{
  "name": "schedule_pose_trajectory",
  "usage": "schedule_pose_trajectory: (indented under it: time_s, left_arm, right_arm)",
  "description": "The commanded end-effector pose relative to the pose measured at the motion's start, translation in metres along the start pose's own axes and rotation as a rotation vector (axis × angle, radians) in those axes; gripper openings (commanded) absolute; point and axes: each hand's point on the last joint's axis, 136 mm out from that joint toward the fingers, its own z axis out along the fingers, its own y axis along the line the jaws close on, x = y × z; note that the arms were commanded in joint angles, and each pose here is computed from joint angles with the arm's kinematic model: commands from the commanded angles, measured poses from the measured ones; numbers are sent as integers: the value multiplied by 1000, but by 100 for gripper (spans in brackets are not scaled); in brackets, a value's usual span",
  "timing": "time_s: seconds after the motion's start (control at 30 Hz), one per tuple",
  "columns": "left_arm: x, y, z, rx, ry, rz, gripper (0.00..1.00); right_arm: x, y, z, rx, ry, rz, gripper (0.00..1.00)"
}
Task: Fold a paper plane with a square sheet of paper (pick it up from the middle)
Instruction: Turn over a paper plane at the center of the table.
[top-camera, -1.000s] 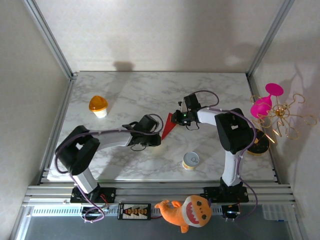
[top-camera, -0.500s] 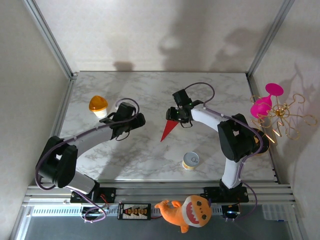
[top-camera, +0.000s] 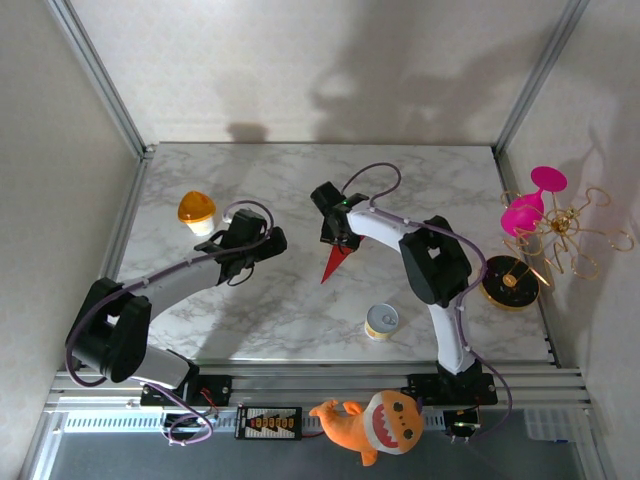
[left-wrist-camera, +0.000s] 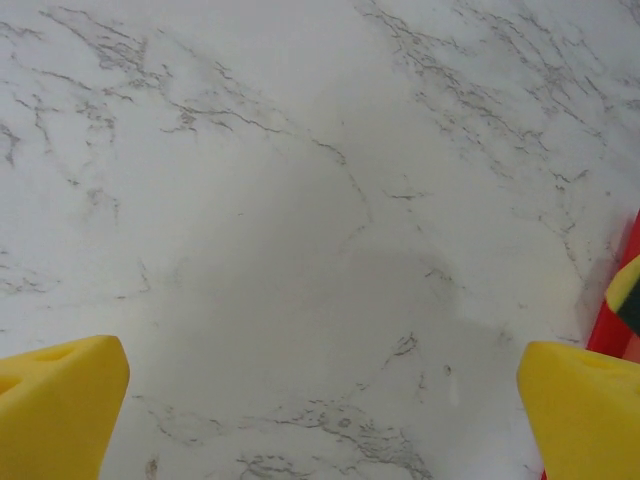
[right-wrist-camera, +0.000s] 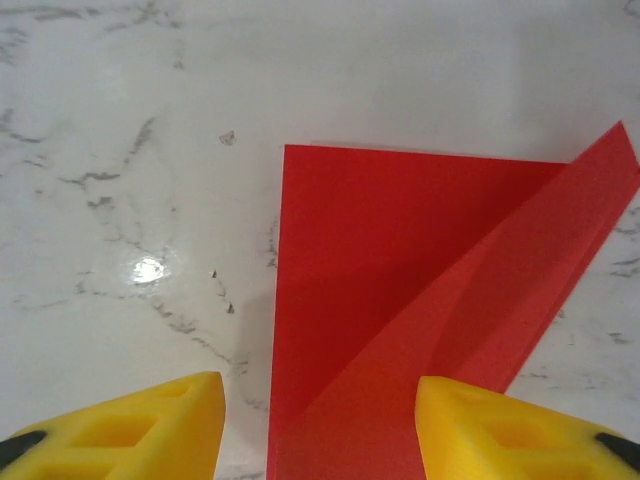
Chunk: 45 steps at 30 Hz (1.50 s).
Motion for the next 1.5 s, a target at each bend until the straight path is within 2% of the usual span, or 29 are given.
schedule_pose_trajectory:
  time_s: [0.0,0.23,0.47,0.77,1.13,1.27,1.37,1.47]
  left_arm:
    - [-3,2,1,3,-15,7,99]
    - [0,-2,7,16,6,-1,99]
    - [0,-3,9,20,12,-4,99]
    - [2,-3,12,21,22,-8,99]
    - [1,-2,13,23,21,-30,99]
    - [-1,3,10,35,14,-65,99]
    - [-4,10,7,50,10,-114,99]
    - [-7,20,3,77,2,-182,99]
  right_arm:
    - [-1,-17,-4,114,-17,29,52]
    - [-7,-27,-12,163,-53,36,41]
    - [1,-19,-19,162,-55,10,38]
    - [1,-23,-24,177,-61,9,27]
    - [-7,-24,-35,174,-98,5,6]
    - [-14,-6,-43,78,-118,-41,3]
    - [-21,23,-57,-88,-142,-94,3]
    - [-23,60,-78,-315,-164,-148,3]
